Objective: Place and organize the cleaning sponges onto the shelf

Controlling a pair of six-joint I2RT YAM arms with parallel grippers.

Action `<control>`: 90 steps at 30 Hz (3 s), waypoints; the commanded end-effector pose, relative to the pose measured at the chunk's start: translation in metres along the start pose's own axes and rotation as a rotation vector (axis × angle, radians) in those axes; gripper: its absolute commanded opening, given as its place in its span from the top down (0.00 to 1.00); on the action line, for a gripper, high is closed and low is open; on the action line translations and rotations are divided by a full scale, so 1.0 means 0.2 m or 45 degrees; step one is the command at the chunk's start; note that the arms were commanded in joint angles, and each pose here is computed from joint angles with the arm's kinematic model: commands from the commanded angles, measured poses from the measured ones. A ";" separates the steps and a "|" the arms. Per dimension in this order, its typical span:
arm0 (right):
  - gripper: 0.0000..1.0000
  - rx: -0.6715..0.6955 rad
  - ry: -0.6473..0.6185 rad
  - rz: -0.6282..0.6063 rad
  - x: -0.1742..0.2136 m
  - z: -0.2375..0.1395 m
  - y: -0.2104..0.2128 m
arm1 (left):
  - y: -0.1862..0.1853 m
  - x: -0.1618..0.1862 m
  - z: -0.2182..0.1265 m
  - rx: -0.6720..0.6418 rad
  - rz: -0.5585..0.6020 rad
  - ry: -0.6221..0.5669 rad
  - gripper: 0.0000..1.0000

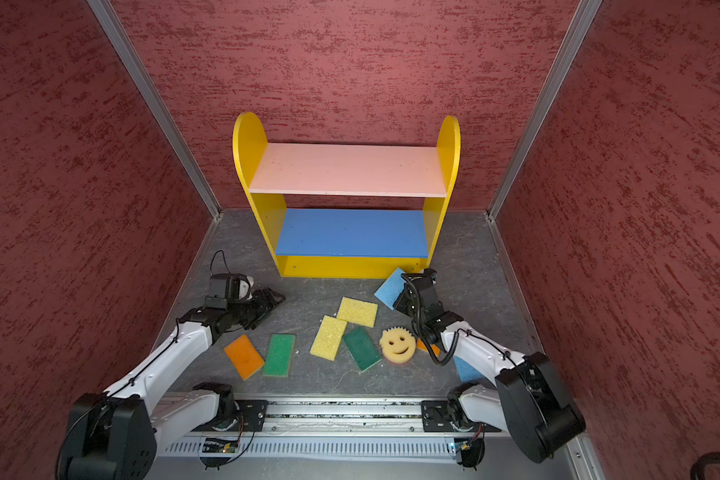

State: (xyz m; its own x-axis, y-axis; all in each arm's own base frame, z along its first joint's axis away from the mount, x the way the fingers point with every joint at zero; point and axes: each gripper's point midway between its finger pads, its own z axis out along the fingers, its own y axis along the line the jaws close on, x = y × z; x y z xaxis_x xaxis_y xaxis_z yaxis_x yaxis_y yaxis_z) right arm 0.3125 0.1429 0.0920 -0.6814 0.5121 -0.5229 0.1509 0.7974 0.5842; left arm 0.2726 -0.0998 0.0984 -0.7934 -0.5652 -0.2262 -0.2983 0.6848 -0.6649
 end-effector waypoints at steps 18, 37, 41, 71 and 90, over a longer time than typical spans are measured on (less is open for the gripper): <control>1.00 -0.593 0.387 -0.429 0.44 0.03 0.74 | -0.53 0.38 0.16 0.391 0.294 0.209 0.23; 0.59 -0.726 0.476 -0.345 0.53 0.00 0.88 | -0.65 0.41 0.18 0.368 0.378 0.226 0.98; 0.48 -0.791 0.488 -0.261 0.55 -0.03 0.89 | -0.64 0.37 0.15 0.353 0.387 0.193 1.00; 0.62 -1.124 0.640 0.088 0.72 -0.06 1.07 | -0.54 0.26 0.05 0.440 0.229 0.095 1.00; 1.00 -0.774 0.524 -0.023 0.75 0.22 1.01 | -0.27 0.01 -0.24 0.161 0.228 -0.232 0.19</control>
State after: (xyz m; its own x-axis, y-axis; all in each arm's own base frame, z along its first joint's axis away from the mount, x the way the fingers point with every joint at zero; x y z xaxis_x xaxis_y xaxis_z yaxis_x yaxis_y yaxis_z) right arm 0.2562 0.3948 0.1216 -0.9296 0.2108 -0.3023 -0.2238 0.3288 0.9175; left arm 0.2676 -0.1412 0.1661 -0.7510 -0.5191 -0.4081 -0.0424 0.6548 -0.7546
